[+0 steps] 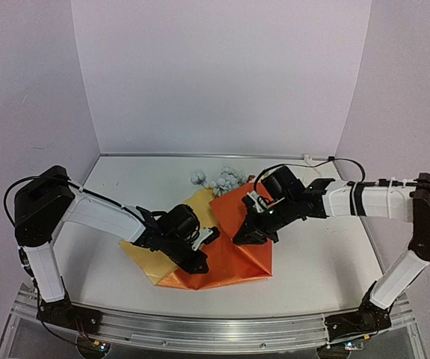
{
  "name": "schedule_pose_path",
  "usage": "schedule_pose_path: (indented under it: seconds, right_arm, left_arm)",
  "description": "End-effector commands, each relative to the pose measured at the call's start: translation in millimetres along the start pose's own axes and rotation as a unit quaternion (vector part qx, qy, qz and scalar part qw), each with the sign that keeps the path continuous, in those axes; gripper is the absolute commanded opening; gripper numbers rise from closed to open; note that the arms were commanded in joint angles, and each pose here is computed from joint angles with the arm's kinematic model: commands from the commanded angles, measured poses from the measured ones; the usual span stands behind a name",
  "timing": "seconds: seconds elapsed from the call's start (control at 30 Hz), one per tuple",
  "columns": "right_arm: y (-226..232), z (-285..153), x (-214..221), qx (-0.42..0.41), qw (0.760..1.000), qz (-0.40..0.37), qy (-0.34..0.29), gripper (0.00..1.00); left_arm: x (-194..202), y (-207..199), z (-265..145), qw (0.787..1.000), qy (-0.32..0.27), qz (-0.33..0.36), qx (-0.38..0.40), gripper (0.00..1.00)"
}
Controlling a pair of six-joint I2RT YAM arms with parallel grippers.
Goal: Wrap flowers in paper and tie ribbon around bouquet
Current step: Fold the one-fourth-folded wrapping paper at the center of the board, then pass from the right arm to the left
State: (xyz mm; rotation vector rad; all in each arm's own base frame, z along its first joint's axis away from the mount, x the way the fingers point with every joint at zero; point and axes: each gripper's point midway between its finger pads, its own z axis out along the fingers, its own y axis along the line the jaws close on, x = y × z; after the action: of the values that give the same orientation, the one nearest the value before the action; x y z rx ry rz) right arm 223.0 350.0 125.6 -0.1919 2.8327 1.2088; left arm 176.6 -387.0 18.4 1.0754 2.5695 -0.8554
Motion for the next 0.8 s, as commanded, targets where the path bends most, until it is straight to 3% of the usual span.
schedule_pose_path:
  seconds: [0.0, 0.3, 0.5, 0.77]
  right_arm:
    - [6.4, 16.6, -4.9, -0.023, 1.000, 0.011, 0.014, 0.00]
    - [-24.5, 49.6, 1.3, -0.009, 0.998, 0.049, 0.038, 0.00]
    - [-19.4, 52.6, -1.1, -0.037, 0.998, 0.052, 0.030, 0.00]
    - [-0.7, 35.5, 6.4, -0.069, 0.997, 0.028, 0.035, 0.00]
  left_arm:
    - [-23.4, -8.8, -29.9, 0.999, -0.052, 0.009, 0.003, 0.02]
    - [-45.6, -12.2, -67.7, 0.993, -0.100, -0.032, 0.061, 0.08]
    - [-71.0, -14.3, -81.6, 0.982, -0.122, -0.064, 0.128, 0.35]
    - [-96.0, -12.3, -70.5, 0.970, -0.129, -0.098, 0.182, 0.60]
